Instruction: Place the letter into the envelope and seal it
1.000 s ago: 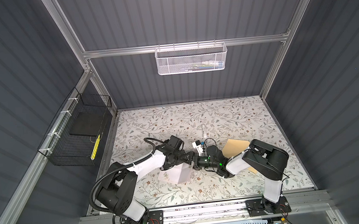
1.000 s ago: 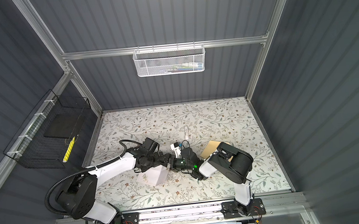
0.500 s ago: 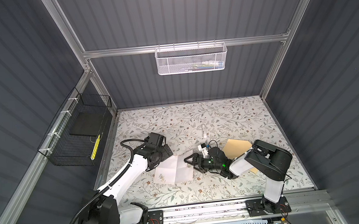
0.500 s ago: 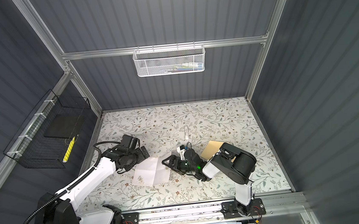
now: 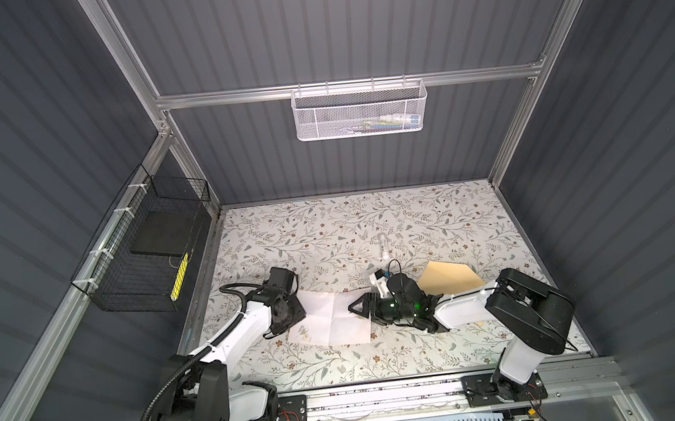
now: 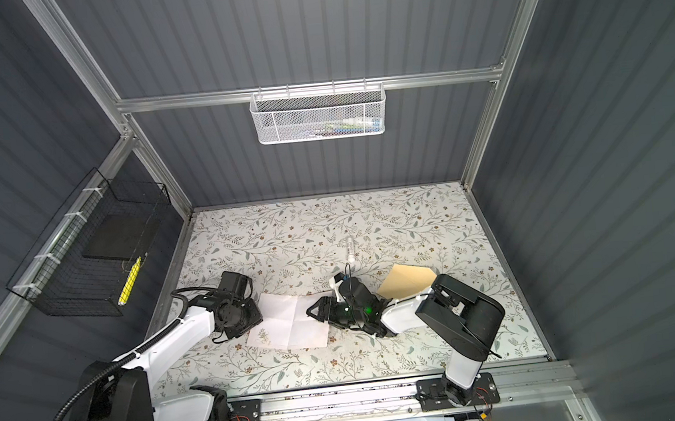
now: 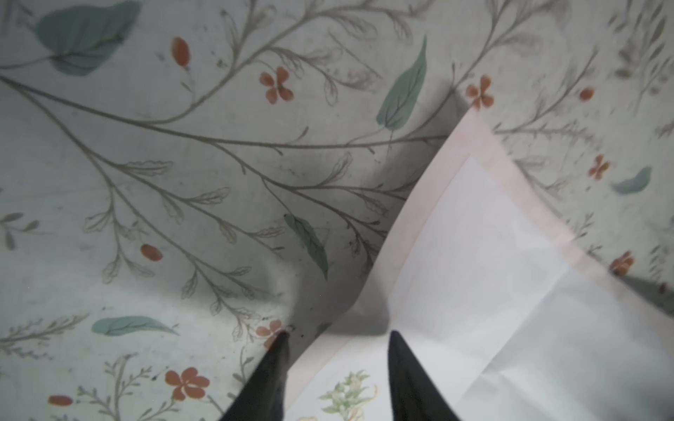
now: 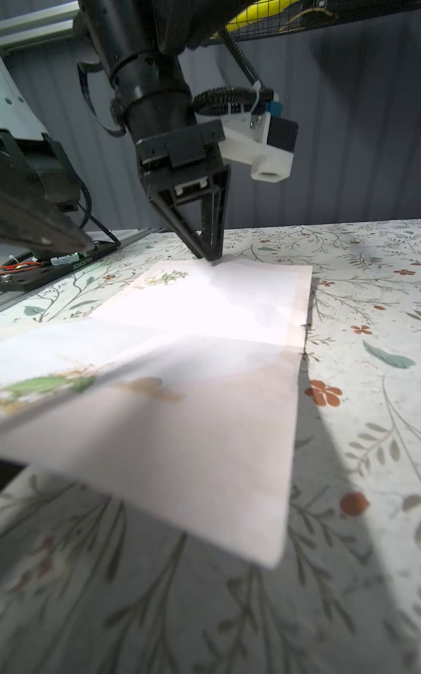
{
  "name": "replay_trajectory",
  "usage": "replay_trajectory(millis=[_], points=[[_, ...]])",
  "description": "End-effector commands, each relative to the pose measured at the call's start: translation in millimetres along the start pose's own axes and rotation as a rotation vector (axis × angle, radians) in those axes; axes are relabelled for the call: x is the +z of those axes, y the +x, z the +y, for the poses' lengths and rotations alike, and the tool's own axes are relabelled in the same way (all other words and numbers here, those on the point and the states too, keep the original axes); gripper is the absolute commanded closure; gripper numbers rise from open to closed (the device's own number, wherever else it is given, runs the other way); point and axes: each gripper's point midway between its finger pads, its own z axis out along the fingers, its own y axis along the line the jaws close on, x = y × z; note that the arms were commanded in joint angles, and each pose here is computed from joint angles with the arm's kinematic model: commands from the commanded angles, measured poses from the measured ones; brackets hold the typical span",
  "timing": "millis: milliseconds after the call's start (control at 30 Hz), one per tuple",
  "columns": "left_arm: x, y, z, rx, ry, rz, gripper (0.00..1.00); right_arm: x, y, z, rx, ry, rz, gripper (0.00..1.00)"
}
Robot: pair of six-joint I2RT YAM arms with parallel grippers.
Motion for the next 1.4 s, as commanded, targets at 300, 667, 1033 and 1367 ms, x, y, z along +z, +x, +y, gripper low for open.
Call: replay_trajectory(millis=[300,667,1033,1367], points=[[23.0,32.4,11.8,0.006,0.031,0.086,0.89,4.9,2.3,75.3,-0.125,-0.132,0.058,0.29],[27.7,39.4,6.2,0.004,0.081,0.108,0.94,47.1,0.8,75.7,-0.105,-0.148,0.105,0.20],[21.3,27.9,5.9,0.026,0.053,0.072,0.94,72.1,3.8,41.8,-0.067,-0.087,0.115,0.08],[-22.6,-9.6,17.5,0.030,-0.097,-0.058,0.81,79.8,1.6,4.2,-0.006,0.024,0.111,0.04]])
